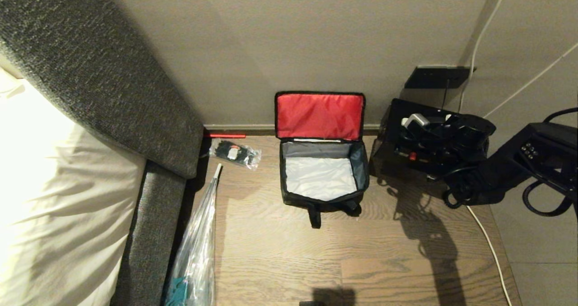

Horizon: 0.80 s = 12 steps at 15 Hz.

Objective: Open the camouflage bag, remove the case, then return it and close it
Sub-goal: Place the black box back

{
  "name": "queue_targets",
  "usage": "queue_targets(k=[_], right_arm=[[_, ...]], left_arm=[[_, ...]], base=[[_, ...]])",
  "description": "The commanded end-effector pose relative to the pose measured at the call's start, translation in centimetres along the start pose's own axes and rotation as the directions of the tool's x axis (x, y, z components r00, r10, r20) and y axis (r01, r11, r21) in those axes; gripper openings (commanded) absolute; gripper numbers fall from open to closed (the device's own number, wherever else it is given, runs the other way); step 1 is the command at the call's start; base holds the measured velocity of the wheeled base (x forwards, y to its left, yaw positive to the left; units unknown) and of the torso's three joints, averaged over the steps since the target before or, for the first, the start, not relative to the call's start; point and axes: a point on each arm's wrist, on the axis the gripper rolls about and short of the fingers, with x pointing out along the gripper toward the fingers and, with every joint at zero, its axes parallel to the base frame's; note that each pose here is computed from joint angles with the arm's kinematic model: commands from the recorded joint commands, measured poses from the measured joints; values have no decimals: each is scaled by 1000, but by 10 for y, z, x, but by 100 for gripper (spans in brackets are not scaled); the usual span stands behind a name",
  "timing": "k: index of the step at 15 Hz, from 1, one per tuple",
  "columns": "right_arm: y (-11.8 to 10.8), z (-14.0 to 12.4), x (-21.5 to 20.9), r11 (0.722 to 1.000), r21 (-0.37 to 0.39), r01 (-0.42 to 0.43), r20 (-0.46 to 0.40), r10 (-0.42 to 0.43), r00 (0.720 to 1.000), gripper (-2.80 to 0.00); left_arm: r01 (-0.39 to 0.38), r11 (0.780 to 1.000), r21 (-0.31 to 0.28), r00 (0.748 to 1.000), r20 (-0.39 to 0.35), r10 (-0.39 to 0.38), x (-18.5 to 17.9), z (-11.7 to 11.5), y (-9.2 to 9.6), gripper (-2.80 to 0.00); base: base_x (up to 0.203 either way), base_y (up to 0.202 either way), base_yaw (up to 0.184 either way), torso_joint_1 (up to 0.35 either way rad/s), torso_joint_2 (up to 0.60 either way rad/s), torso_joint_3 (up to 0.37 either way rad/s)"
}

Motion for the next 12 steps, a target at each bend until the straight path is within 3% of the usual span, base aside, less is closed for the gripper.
queue_targets(k=[1, 6, 12], right_arm=[[-29, 21, -14, 999, 29, 26, 53, -27, 998, -280], [-42, 63, -47, 1000, 24, 10, 163, -14, 986, -280], [-42, 99, -81, 1000, 8, -19, 267, 16, 964, -280]], left_arm=[[0, 1000, 0, 1000, 0, 0, 0, 0, 0, -280], [0, 1000, 0, 1000, 0, 0, 0, 0, 0, -280], [0, 1000, 0, 1000, 0, 0, 0, 0, 0, -280]], base=[[0, 0, 0, 0, 0, 0], [0, 0, 0, 0, 0, 0], [0, 0, 0, 0, 0, 0]])
